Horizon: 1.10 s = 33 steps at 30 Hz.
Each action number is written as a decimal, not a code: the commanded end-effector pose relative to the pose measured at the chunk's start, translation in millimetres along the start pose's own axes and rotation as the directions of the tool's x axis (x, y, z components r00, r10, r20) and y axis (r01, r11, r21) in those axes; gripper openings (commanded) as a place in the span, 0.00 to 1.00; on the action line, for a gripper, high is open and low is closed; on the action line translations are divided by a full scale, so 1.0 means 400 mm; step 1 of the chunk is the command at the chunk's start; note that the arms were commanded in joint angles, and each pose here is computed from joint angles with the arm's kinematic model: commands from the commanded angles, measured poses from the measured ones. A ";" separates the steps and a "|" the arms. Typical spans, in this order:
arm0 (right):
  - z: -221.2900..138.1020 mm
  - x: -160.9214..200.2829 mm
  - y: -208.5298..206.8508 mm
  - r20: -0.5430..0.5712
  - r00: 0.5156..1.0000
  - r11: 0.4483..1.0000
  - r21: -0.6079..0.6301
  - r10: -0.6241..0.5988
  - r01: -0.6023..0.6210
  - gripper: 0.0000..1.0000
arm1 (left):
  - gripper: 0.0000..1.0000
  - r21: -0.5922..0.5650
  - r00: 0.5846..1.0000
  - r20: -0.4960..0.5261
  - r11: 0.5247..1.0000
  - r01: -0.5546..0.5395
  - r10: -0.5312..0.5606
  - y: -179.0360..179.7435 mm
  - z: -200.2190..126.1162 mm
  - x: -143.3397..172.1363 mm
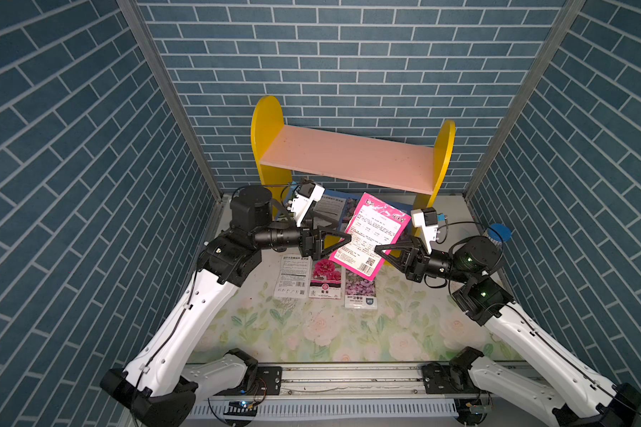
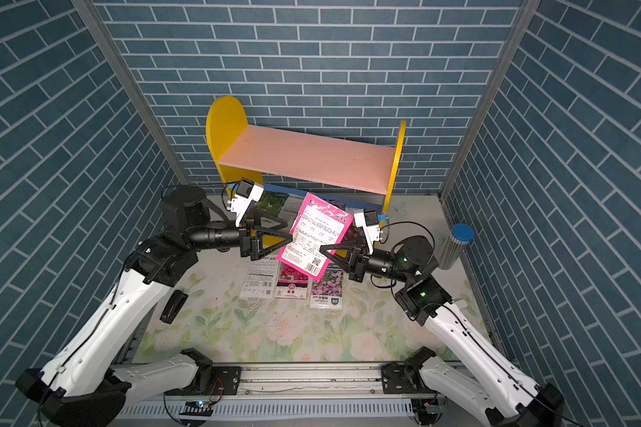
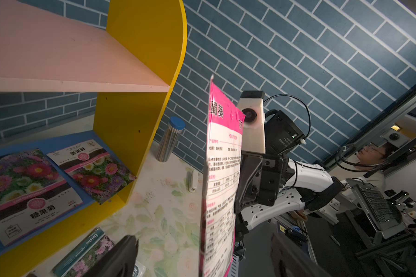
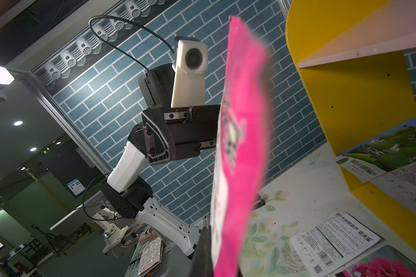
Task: Take the seed bag off the shelf
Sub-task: Pick up the seed packet from the shelf.
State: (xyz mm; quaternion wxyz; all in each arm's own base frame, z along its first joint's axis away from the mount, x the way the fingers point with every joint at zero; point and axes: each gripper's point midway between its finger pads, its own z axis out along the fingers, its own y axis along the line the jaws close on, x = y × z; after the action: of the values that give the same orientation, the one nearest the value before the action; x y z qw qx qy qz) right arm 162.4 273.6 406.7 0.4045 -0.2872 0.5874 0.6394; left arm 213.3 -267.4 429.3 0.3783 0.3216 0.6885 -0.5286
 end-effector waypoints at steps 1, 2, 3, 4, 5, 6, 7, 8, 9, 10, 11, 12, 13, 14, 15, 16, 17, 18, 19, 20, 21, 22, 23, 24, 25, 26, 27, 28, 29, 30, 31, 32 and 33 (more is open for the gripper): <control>0.005 -0.004 0.032 -0.019 0.998 0.997 -0.054 -0.054 0.053 0.00 | 0.88 0.050 0.999 -0.035 0.999 0.009 -0.008 -0.013 0.013 0.031; 0.008 -0.002 0.032 -0.024 0.998 0.997 -0.058 -0.053 0.051 0.00 | 0.86 0.060 0.999 -0.037 0.998 0.016 -0.014 -0.013 0.019 0.036; 0.008 0.001 0.031 -0.028 0.998 0.997 -0.060 -0.052 0.051 0.00 | 0.82 0.069 0.999 -0.039 0.997 0.020 -0.017 -0.015 0.023 0.041; 0.010 0.003 0.032 -0.033 0.998 0.997 -0.065 -0.052 0.049 0.00 | 0.77 0.080 0.999 -0.044 0.997 0.022 -0.019 -0.017 0.031 0.046; 0.010 0.003 0.030 -0.034 0.998 0.997 -0.062 -0.052 0.050 0.00 | 0.70 0.090 0.999 -0.051 0.996 0.023 -0.019 -0.021 0.037 0.052; 0.012 0.008 0.030 -0.039 0.998 0.997 -0.064 -0.049 0.047 0.00 | 0.61 0.095 0.998 -0.052 0.995 0.023 -0.018 -0.023 0.041 0.053; 0.011 0.008 0.031 -0.042 0.998 0.997 -0.066 -0.052 0.049 0.00 | 0.49 0.098 0.999 -0.049 0.995 0.024 -0.019 -0.024 0.043 0.051; 0.011 0.012 0.029 -0.047 0.998 0.997 -0.063 -0.051 0.048 0.00 | 0.37 0.109 0.999 -0.047 0.994 0.025 -0.020 -0.027 0.046 0.051; 0.010 0.012 0.028 -0.048 0.997 0.997 -0.059 -0.053 0.050 0.00 | 0.28 0.123 0.999 -0.046 0.992 0.023 -0.017 -0.033 0.047 0.050; 0.008 0.011 0.029 -0.045 0.997 0.997 -0.056 -0.058 0.055 0.00 | 0.19 0.136 0.999 -0.042 0.991 0.017 -0.012 -0.040 0.046 0.047; 0.005 0.009 0.029 -0.038 0.997 0.997 -0.049 -0.062 0.060 0.00 | 0.11 0.140 0.999 -0.034 0.990 0.012 -0.007 -0.044 0.045 0.043; 0.002 0.007 0.031 -0.028 0.997 0.997 -0.044 -0.067 0.066 0.00 | 0.06 0.143 1.000 -0.025 0.990 0.004 -0.001 -0.049 0.042 0.039; -0.003 0.002 0.033 -0.012 0.997 0.997 -0.033 -0.075 0.075 0.08 | 0.00 0.143 1.000 -0.014 0.990 -0.005 0.007 -0.054 0.038 0.033; -0.009 -0.006 0.032 0.011 0.996 0.996 -0.017 -0.085 0.085 0.16 | 0.00 0.141 1.000 0.001 0.990 -0.010 0.010 -0.057 0.035 0.028; -0.015 -0.013 0.033 0.035 0.995 0.996 -0.005 -0.091 0.091 0.23 | 0.00 0.144 1.000 0.020 0.990 -0.010 0.007 -0.060 0.031 0.025; -0.022 -0.021 0.033 0.070 0.993 0.996 0.005 -0.090 0.090 0.27 | 0.00 0.152 0.999 0.043 0.988 -0.006 -0.001 -0.064 0.029 0.020; -0.031 -0.029 0.035 0.108 0.990 0.996 0.008 -0.089 0.089 0.27 | 0.00 0.158 0.998 0.063 0.987 -0.008 -0.002 -0.067 0.026 0.018; -0.038 -0.036 0.038 0.140 0.986 0.996 0.008 -0.087 0.086 0.27 | 0.00 0.156 0.997 0.079 0.988 -0.010 -0.003 -0.068 0.024 0.015; -0.045 -0.040 0.041 0.167 0.983 0.997 0.003 -0.080 0.081 0.27 | 0.00 0.154 0.996 0.093 0.988 -0.015 0.001 -0.072 0.021 0.012; -0.048 -0.043 0.046 0.185 0.980 0.997 -0.006 -0.078 0.080 0.27 | 0.00 0.151 0.995 0.101 0.988 -0.016 0.000 -0.073 0.021 0.011; -0.052 -0.046 0.048 0.200 0.977 0.997 -0.012 -0.076 0.080 0.27 | 0.00 0.151 0.994 0.105 0.988 -0.016 0.000 -0.076 0.021 0.010; -0.053 -0.048 0.051 0.208 0.975 0.997 -0.019 -0.073 0.079 0.27 | 0.00 0.152 0.994 0.106 0.988 -0.018 0.002 -0.079 0.022 0.009; -0.051 -0.048 0.051 0.207 0.976 0.997 -0.022 -0.070 0.076 0.27 | 0.00 0.152 0.994 0.106 0.988 -0.016 0.000 -0.081 0.023 0.009; -0.049 -0.051 0.052 0.207 0.976 0.997 -0.025 -0.069 0.076 0.26 | 0.00 0.153 0.995 0.104 0.988 -0.014 -0.002 -0.083 0.025 0.009; -0.048 -0.053 0.055 0.207 0.976 0.997 -0.032 -0.067 0.075 0.25 | 0.00 0.152 0.995 0.101 0.988 -0.011 -0.004 -0.082 0.027 0.010; -0.047 -0.056 0.057 0.210 0.975 0.996 -0.037 -0.068 0.078 0.24 | 0.00 0.152 0.995 0.100 0.988 -0.009 -0.006 -0.083 0.027 0.010; -0.046 -0.057 0.060 0.211 0.975 0.996 -0.046 -0.066 0.077 0.24 | 0.00 0.150 0.995 0.099 0.989 -0.007 -0.008 -0.082 0.028 0.011; -0.044 -0.057 0.058 0.210 0.976 0.996 -0.050 -0.061 0.073 0.24 | 0.00 0.148 0.995 0.098 0.989 -0.005 -0.010 -0.080 0.029 0.013; -0.043 -0.059 0.060 0.212 0.975 0.996 -0.055 -0.061 0.075 0.24 | 0.00 0.147 0.995 0.098 0.989 -0.005 -0.010 -0.079 0.030 0.014; -0.041 -0.058 0.060 0.212 0.976 0.996 -0.060 -0.056 0.070 0.24 | 0.00 0.145 0.995 0.096 0.989 -0.001 -0.013 -0.076 0.033 0.016; -0.038 -0.056 0.061 0.210 0.976 0.995 -0.068 -0.055 0.070 0.24 | 0.00 0.142 0.995 0.097 0.990 0.001 -0.014 -0.074 0.034 0.017; -0.037 -0.055 0.060 0.210 0.976 0.995 -0.071 -0.052 0.068 0.24 | 0.00 0.140 0.995 0.094 0.990 0.004 -0.018 -0.071 0.037 0.019; -0.034 -0.053 0.061 0.208 0.977 0.995 -0.077 -0.049 0.066 0.24 | 0.00 0.138 0.996 0.092 0.990 0.009 -0.022 -0.068 0.040 0.021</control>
State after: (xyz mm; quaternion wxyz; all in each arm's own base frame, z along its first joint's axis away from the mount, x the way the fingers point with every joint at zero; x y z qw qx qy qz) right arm 158.4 258.5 422.6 0.4649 -0.2502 0.5326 0.6615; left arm 189.4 -287.2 428.9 0.3737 0.3154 0.6417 -0.5907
